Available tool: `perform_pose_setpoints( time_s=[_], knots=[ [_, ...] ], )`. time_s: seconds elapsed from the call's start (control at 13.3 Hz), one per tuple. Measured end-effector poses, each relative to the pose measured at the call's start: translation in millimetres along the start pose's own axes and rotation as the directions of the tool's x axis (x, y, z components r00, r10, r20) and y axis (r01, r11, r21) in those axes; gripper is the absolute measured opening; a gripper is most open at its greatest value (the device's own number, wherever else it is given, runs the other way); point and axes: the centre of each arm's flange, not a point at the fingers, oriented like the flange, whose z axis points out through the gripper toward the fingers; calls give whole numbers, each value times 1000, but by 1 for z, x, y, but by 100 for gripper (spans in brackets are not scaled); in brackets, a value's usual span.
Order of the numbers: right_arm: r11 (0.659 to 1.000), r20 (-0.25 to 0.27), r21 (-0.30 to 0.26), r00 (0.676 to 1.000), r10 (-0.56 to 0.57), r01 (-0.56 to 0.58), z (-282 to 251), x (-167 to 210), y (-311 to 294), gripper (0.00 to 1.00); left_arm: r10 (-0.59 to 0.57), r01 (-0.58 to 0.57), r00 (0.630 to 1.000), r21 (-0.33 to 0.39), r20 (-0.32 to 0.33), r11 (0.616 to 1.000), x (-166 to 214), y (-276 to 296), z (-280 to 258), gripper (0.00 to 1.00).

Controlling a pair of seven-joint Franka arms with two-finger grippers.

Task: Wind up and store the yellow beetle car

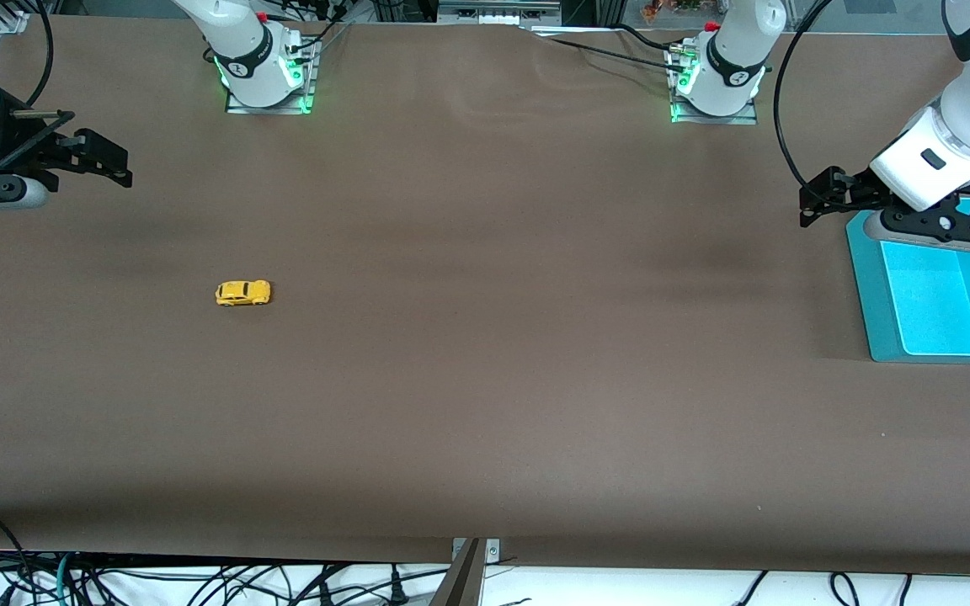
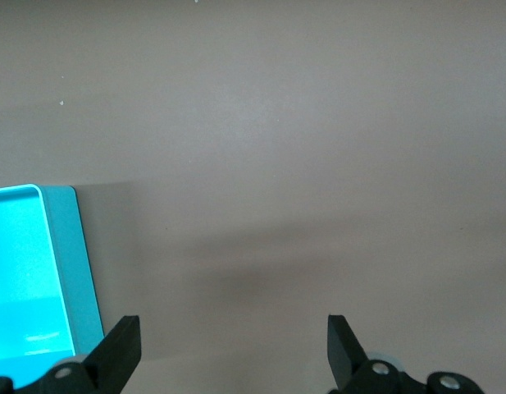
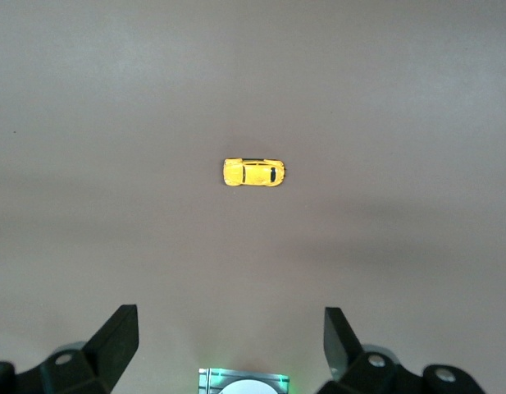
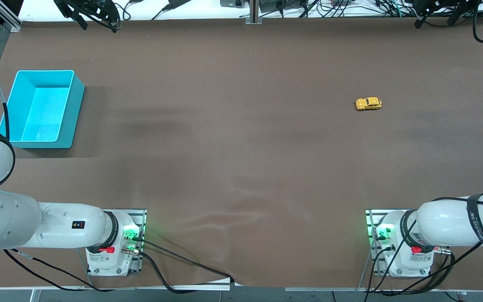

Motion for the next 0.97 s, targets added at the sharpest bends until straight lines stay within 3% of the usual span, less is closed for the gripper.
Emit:
perform_pose_setpoints(
  time_s=[0.97],
  knots=[
    [1000, -1, -7, 1000, 1, -1, 0, 0, 1, 100, 0, 0, 1000, 0, 0, 1000, 0, 0, 0, 100]
  ],
)
